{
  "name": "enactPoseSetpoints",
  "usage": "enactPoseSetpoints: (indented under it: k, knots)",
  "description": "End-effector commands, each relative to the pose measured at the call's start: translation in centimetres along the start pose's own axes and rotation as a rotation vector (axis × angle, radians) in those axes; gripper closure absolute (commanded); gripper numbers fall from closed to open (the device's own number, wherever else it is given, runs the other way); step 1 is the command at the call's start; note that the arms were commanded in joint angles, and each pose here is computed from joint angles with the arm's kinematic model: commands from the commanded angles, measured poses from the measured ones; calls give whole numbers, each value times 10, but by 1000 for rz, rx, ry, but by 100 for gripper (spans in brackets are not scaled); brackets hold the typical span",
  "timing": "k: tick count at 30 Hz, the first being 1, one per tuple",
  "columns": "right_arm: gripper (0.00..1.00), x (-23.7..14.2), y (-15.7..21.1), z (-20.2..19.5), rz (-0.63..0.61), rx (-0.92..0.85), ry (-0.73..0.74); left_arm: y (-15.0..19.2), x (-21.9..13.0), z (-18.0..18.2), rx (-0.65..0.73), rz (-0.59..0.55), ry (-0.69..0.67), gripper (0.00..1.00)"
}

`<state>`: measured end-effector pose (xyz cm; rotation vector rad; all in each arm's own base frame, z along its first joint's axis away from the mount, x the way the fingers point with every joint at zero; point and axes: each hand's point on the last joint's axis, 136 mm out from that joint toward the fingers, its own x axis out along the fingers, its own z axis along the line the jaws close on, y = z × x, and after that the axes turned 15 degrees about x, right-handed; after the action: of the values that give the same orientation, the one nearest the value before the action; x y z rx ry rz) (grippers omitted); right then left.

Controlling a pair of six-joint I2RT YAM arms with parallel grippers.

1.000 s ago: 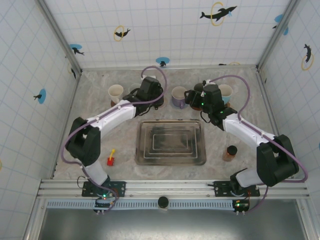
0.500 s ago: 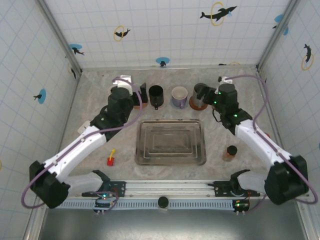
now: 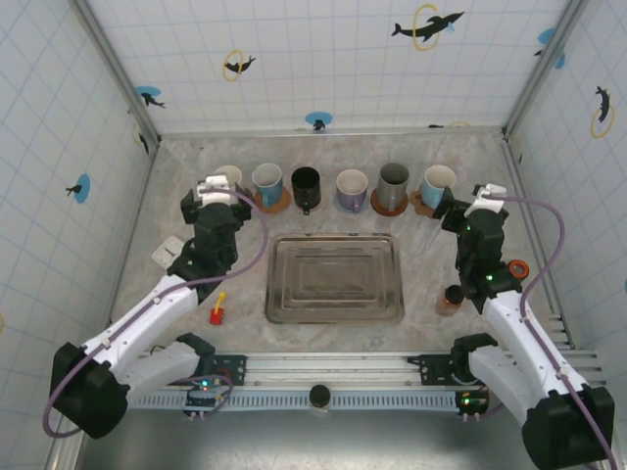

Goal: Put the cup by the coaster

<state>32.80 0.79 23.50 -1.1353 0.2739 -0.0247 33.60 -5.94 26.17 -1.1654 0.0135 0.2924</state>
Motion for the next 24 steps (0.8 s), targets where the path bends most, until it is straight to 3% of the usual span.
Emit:
enactPoseSetpoints:
  k: [1, 4, 8, 24]
  knots:
    - [0, 7, -7, -7, -75, -26, -11, 1, 2, 31, -92, -89, -69, 3]
    - [0, 19, 4, -23, -60, -27, 33, 18, 4, 45, -128, -122, -95, 2]
    - [0, 38, 22, -38, -15, -33, 59, 36, 12, 46, -57, -118, -111, 3]
    - [0, 74, 59, -68, 1, -77, 77, 99, 40, 22, -33, -139, 64, 3]
